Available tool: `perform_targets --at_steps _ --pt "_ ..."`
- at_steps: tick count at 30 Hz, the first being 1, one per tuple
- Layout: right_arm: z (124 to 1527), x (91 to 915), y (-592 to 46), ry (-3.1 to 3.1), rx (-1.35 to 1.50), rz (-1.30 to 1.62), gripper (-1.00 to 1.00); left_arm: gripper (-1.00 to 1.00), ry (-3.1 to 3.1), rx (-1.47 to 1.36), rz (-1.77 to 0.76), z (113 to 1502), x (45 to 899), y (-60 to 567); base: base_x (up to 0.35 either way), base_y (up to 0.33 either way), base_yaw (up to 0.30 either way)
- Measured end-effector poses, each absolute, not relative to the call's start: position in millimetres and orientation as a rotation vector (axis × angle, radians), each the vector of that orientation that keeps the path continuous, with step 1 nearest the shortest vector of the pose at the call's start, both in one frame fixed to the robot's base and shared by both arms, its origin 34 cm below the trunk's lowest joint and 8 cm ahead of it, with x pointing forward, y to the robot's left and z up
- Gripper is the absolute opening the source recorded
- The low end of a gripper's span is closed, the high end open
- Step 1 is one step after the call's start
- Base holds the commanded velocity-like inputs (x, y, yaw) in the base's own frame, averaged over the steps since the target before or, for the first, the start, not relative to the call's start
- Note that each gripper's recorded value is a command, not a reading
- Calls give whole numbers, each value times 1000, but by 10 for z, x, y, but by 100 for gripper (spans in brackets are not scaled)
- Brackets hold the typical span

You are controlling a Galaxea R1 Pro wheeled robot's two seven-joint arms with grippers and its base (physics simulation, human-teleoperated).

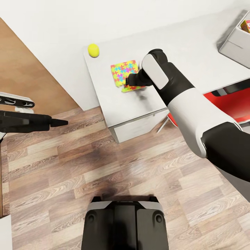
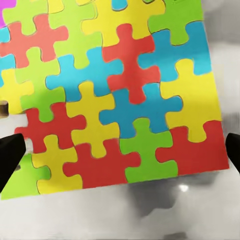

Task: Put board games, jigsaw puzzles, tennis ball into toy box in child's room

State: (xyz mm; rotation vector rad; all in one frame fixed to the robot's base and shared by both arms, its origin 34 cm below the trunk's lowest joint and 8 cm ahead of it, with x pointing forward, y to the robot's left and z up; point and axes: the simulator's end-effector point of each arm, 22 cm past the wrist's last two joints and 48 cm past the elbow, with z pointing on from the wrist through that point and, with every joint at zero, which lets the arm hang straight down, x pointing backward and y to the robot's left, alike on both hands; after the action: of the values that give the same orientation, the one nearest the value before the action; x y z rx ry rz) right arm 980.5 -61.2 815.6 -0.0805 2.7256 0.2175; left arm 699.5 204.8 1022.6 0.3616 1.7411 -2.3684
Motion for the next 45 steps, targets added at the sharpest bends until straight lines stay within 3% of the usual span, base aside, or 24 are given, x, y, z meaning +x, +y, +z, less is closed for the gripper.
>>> perform_targets --at_steps 45 --pt "8127 9632 -493 2822 -144 316 100 100 1744 363 -2369 10212 6993 2039 0 0 0"
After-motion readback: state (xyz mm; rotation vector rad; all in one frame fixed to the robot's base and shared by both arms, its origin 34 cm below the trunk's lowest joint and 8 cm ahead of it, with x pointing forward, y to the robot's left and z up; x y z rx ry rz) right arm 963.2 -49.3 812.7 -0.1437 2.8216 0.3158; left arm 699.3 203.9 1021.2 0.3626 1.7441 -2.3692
